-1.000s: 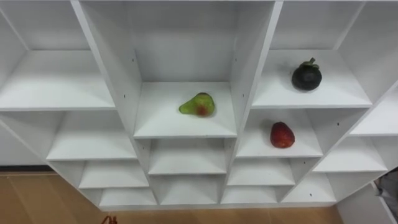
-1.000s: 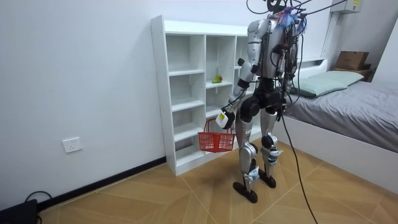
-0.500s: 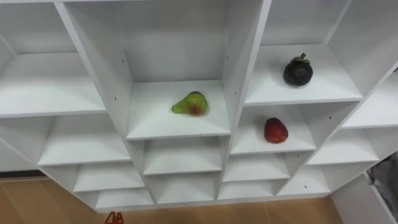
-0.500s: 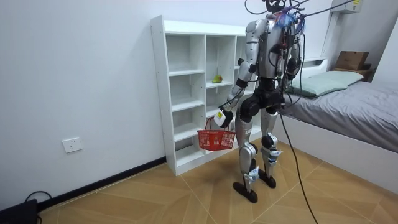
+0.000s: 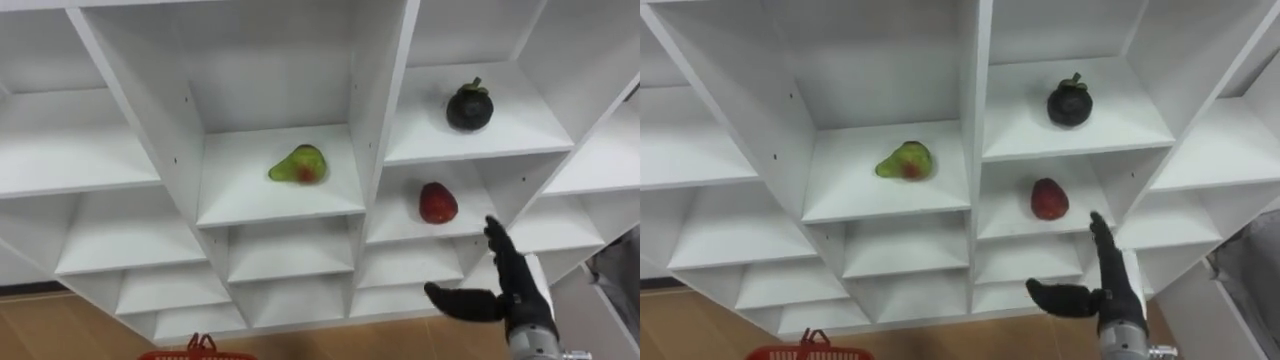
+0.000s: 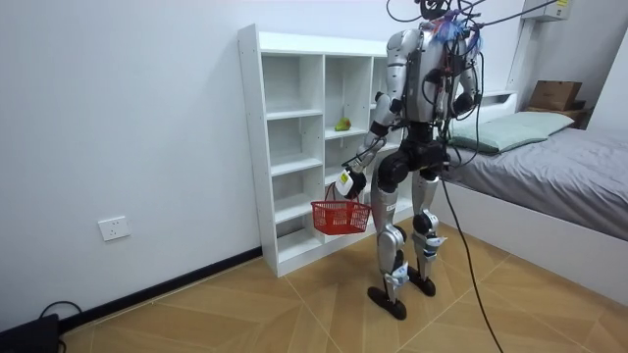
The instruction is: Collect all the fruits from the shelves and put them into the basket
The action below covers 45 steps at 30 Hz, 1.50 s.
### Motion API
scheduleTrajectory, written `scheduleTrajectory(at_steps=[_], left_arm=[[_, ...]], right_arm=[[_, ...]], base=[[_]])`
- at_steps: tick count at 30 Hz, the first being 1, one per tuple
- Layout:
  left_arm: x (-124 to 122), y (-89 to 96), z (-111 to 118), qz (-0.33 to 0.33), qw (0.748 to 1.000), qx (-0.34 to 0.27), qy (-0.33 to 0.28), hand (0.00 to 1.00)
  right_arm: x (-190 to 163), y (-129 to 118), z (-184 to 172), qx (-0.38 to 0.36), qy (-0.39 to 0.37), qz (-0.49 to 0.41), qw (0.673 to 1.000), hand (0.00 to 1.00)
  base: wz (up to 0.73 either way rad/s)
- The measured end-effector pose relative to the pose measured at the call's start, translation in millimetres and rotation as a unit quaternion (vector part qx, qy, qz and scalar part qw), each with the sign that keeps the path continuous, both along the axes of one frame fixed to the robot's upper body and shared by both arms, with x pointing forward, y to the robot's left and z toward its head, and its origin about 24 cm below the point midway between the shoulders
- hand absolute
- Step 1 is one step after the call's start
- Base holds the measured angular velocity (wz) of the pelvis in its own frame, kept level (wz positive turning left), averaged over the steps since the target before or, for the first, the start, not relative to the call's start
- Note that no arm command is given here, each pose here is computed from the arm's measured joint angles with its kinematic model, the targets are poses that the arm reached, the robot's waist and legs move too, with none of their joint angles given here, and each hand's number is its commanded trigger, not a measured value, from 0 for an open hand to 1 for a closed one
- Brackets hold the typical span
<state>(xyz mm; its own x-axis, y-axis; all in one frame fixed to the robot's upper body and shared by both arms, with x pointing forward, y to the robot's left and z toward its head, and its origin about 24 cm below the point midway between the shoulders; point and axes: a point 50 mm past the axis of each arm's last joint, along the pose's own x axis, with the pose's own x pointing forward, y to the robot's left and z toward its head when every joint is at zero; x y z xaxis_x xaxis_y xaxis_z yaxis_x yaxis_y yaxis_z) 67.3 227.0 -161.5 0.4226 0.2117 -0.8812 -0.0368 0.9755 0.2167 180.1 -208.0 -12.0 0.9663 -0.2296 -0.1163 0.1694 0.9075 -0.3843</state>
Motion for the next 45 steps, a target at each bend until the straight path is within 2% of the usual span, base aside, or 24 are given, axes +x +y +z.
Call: scheduleTrajectory(at_steps=[2, 16, 23, 33, 45], left_arm=[[0, -1.5, 0, -0.003, 1.0, -0.002, -0.002, 1.0], [-1, -0.9, 0, -0.018, 1.0, -0.008, 0.003, 1.0], [-1, -1.6, 0, -0.026, 1.0, -0.008, 0.006, 1.0], [0, -3.8, -1, -0.024, 1.0, -0.007, 0.005, 1.0], [1, 4.1, 1, -0.03, 1.0, -0.005, 0.005, 1.0]], right_arm=[[4, 3, 15, -0.01, -0.043, 0.002, 0.999, 0.0], [11, 11, 62, -0.029, -0.173, -0.015, 0.984, 0.0], [11, 11, 63, -0.027, -0.184, -0.039, 0.982, 0.0], [19, 18, 68, -0.011, -0.197, -0.022, 0.98, 0.0], [29, 13, 78, -0.033, -0.218, -0.009, 0.975, 0.0]], base=[[-0.14], [-0.01], [0.0], [0.0], [0.0]])
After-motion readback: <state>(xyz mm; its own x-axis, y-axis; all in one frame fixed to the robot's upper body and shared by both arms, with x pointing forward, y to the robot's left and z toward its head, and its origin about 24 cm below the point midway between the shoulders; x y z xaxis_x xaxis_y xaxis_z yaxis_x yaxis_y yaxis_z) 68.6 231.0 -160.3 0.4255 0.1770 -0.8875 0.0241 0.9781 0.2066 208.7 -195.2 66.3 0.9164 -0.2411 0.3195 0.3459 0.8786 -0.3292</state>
